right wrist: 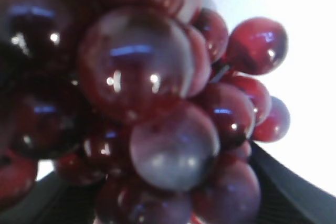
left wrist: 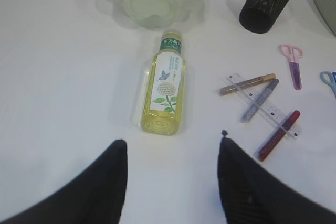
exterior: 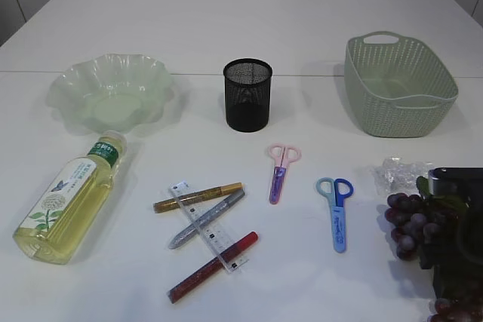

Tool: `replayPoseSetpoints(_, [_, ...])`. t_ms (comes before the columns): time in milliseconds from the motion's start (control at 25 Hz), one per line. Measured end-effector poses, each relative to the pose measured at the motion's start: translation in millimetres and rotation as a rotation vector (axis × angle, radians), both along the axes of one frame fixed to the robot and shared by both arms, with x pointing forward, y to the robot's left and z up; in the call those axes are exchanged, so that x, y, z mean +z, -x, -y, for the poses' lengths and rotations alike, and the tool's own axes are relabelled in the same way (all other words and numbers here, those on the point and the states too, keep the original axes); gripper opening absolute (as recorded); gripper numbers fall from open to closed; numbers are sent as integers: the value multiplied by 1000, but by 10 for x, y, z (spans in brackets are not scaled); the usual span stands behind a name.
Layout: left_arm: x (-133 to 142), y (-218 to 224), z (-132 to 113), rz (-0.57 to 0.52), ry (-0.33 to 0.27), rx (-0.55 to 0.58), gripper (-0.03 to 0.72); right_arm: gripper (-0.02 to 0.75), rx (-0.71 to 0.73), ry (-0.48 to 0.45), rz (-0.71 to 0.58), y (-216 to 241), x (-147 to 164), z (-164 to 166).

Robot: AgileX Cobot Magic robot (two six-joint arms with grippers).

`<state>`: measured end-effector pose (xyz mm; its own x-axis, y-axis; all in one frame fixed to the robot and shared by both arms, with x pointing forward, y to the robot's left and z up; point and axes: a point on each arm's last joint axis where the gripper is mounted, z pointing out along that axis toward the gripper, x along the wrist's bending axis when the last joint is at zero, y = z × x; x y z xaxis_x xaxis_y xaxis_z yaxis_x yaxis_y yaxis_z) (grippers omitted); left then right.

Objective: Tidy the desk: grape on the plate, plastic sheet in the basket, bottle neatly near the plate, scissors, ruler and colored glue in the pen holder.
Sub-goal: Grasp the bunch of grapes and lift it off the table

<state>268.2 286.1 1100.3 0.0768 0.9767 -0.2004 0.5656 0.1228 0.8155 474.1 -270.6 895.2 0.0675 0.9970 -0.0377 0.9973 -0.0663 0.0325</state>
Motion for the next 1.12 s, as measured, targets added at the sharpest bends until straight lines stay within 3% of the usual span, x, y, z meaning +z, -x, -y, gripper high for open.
replayPoseSetpoints(240, [0, 0, 2, 0, 2, -1, 405, 475, -5, -8, 19, -18, 0, -8])
replayPoseSetpoints(680, [3, 2, 18, 0, 21, -10, 405, 139, -10, -9, 20, -19, 0, -2])
replayPoseSetpoints(1120, [8, 4, 42, -1, 48, -25, 405, 108, -29, -30, 75, 5, 183, -10])
